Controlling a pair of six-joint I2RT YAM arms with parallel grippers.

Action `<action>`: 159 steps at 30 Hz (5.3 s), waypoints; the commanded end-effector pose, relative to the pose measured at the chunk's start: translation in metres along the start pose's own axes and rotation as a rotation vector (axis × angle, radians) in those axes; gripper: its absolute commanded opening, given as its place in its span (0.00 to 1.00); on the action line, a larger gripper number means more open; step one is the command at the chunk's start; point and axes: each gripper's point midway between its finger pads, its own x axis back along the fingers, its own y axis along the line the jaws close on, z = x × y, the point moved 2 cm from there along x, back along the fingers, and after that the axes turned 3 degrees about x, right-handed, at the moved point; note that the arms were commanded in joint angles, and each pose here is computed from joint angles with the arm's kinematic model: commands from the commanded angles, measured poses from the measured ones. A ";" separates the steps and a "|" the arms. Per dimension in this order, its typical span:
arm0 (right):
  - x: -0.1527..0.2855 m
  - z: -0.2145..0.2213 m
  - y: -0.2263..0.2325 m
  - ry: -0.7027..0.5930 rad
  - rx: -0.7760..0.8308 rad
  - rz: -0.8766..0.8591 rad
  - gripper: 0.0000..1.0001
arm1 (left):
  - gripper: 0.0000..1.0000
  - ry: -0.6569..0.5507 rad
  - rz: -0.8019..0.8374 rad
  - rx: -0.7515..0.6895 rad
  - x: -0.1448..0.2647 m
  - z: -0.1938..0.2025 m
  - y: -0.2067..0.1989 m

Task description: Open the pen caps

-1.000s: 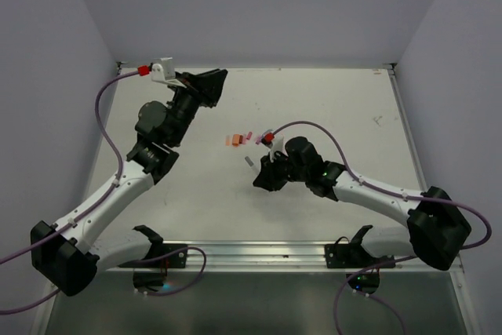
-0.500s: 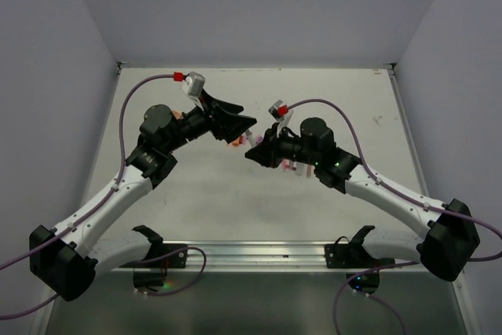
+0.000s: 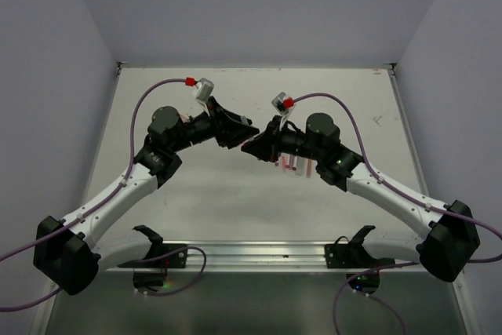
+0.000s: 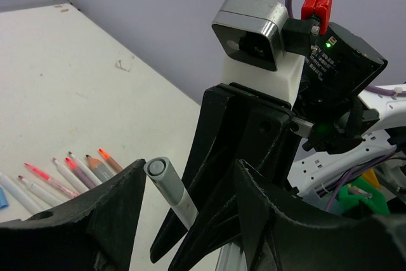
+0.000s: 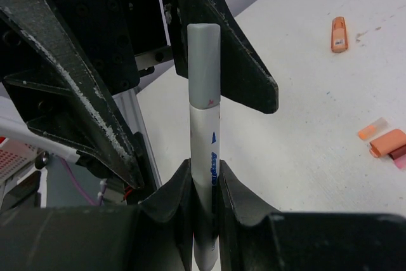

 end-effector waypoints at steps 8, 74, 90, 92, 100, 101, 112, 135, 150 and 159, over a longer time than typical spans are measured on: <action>-0.002 -0.025 0.016 -0.068 0.022 -0.081 0.00 | 0.53 -0.081 0.068 0.011 0.001 -0.013 -0.012; 0.019 0.134 -0.008 0.276 -0.116 -0.171 0.00 | 0.00 -0.676 -0.046 -0.391 0.029 -0.184 -0.072; 0.120 0.106 -0.184 0.242 -0.259 0.896 0.00 | 0.05 0.097 -0.792 -0.099 0.008 -0.026 0.148; 0.134 0.111 -0.199 0.242 -0.326 0.972 0.00 | 0.07 0.184 -0.855 -0.067 0.015 -0.006 0.173; 0.139 0.132 -0.231 0.299 -0.419 1.032 0.00 | 0.13 0.426 -1.021 0.064 0.027 0.057 0.252; 0.139 0.137 -0.234 0.306 -0.428 1.036 0.00 | 0.13 0.448 -1.033 0.077 0.027 0.067 0.263; 0.141 0.158 -0.248 0.362 -0.458 1.056 0.02 | 0.18 0.523 -1.106 0.123 0.028 0.099 0.305; 0.146 0.104 -0.224 0.207 -0.404 1.026 0.54 | 0.56 0.367 -1.182 0.190 0.046 0.058 0.285; 0.143 0.029 -0.179 -0.017 -0.255 0.851 0.94 | 0.87 -0.031 -1.523 0.338 0.147 -0.026 0.341; 0.136 0.035 -0.176 -0.017 -0.257 0.792 0.96 | 0.79 -0.022 -1.570 0.402 0.147 -0.019 0.397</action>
